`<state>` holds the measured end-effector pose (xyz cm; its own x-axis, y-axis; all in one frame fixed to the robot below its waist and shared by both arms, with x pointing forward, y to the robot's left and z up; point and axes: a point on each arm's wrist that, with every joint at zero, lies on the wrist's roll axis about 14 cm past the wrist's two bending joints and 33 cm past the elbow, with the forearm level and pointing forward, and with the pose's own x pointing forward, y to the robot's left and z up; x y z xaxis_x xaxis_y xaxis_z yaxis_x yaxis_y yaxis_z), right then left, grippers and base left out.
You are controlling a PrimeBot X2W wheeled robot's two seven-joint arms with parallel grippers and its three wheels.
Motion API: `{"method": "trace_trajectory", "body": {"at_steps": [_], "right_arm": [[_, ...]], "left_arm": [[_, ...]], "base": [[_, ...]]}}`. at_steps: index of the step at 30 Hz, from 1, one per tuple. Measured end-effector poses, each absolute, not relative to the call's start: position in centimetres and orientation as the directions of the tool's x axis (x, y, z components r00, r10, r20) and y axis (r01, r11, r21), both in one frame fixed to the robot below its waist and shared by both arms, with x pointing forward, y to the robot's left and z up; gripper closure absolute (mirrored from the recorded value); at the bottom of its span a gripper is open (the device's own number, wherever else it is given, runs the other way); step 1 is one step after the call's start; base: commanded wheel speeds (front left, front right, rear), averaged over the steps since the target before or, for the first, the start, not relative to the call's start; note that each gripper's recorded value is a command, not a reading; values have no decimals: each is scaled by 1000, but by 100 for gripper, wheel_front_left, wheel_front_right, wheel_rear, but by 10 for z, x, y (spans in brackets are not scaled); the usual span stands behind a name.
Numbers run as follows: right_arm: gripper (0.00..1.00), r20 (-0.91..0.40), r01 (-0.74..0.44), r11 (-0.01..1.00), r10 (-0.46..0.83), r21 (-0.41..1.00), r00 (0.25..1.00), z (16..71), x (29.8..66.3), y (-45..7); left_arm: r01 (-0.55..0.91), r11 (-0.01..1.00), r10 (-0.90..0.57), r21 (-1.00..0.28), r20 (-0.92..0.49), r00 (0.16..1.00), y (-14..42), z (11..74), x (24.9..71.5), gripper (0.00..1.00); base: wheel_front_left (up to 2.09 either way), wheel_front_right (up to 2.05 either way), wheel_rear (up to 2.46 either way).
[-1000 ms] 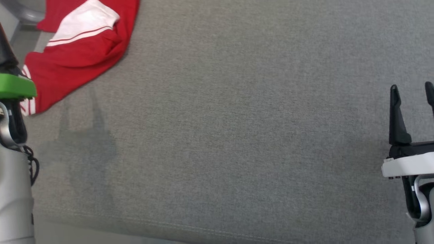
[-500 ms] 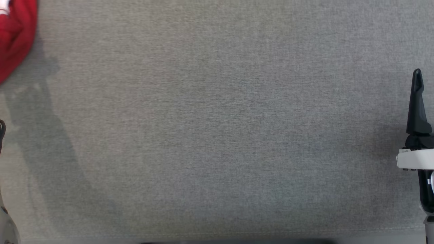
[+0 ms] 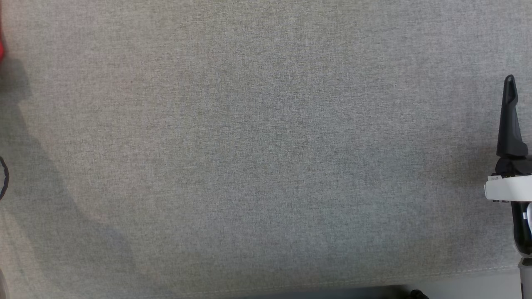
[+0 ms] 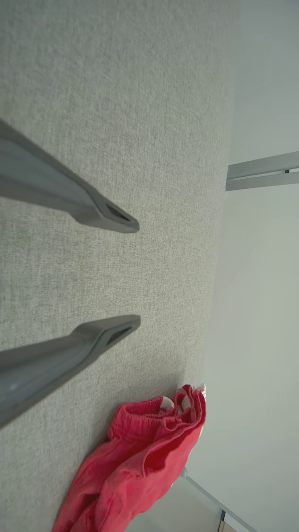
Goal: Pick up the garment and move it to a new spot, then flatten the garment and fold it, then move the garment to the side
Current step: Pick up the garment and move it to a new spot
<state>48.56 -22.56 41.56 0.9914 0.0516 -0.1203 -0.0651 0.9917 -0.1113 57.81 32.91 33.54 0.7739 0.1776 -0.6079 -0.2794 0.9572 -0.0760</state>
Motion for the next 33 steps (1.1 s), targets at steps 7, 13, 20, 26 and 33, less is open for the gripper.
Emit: {"method": "trace_trajectory", "body": {"at_steps": [7,13,20,26,33], "right_arm": [[0,-115,-70,993,59,-92,992,419,483,-219],[0,-91,-79,996,74,-51,993,428,478,-209],[0,-52,-75,997,75,3,996,442,467,-199],[0,-15,-47,998,48,33,999,457,455,-201],[0,0,21,998,-21,57,1000,467,434,-219]], "left_arm": [[-273,960,199,-63,-532,823,333,352,578,100],[-223,974,198,-34,-351,915,332,408,592,100],[-108,993,111,35,-80,991,310,511,617,100],[17,995,-31,102,138,990,264,607,629,100],[244,955,-286,168,311,906,159,687,625,100]], "base": [[0,0,0],[0,0,0],[0,0,0],[0,0,0],[0,0,0]]}}
